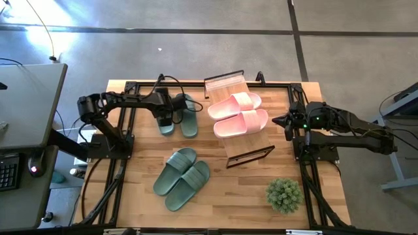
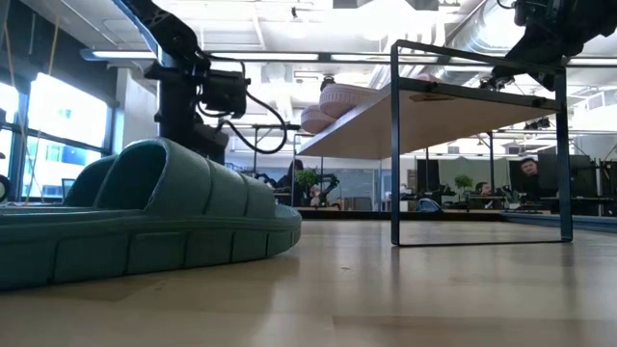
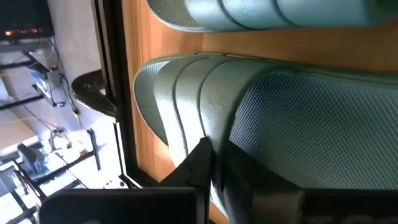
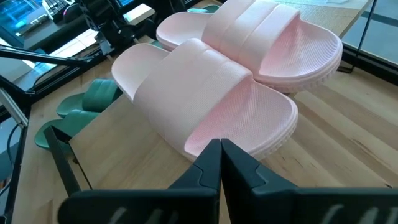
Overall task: Pick and place slides into the shelf
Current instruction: Put the green slide under the shelf
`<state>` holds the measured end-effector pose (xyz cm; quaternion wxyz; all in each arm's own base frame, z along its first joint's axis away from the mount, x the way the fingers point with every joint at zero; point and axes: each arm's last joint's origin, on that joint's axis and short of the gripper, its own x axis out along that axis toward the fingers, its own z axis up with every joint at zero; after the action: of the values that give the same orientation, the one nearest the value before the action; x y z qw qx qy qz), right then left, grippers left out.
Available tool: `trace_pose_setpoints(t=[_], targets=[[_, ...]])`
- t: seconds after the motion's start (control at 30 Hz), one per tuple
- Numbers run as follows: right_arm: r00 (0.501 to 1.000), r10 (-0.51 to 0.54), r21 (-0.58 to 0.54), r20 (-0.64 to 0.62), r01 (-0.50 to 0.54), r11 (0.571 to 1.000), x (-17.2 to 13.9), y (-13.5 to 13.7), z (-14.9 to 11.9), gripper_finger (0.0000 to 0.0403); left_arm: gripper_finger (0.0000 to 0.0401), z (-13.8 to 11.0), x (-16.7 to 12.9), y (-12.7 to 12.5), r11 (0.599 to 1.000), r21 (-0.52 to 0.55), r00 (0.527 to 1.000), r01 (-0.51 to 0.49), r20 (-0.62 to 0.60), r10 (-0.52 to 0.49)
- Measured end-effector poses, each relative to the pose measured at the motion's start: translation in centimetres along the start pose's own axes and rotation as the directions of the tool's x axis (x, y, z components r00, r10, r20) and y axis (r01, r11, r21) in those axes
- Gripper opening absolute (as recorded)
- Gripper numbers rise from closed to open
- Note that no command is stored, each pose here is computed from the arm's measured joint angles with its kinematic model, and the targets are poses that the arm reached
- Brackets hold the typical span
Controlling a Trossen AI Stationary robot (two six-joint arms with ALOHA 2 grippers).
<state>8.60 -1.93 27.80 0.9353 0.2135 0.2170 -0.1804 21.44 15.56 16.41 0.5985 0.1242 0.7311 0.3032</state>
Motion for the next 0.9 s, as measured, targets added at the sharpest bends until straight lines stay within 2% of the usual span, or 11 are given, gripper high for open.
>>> trace_pose_setpoints(t=[0.17, 0.43, 0.53, 0.9], targets=[[1.0, 0.0, -0.012, 0.0, 0.0, 1.0, 0.0, 0.0, 0.0, 0.0, 0.0009, 0.5, -0.1, -0.1, 0.998, 0.048, 0.998, 0.036, 0.056, -0.039], [1.0, 0.0, -0.018, 0.0, 0.0, 1.0, 0.0, 0.0, 0.0, 0.0, 0.0003, 2.4, -1.5, -1.2, 0.969, 0.247, 0.971, -0.026, 0.236, -0.034], [1.0, 0.0, -0.018, 0.0, 0.0, 1.0, 0.0, 0.0, 0.0, 0.0, 0.0003, 2.9, -2.0, -1.7, 0.962, 0.273, 0.953, -0.015, 0.295, -0.069], [1.0, 0.001, -0.008, -0.001, -0.001, 1.0, 0.0, 0.0, 0.0, 0.0, 0.0002, 2.7, -2.6, -2.3, 0.949, 0.315, 0.947, 0.021, 0.297, -0.119]])
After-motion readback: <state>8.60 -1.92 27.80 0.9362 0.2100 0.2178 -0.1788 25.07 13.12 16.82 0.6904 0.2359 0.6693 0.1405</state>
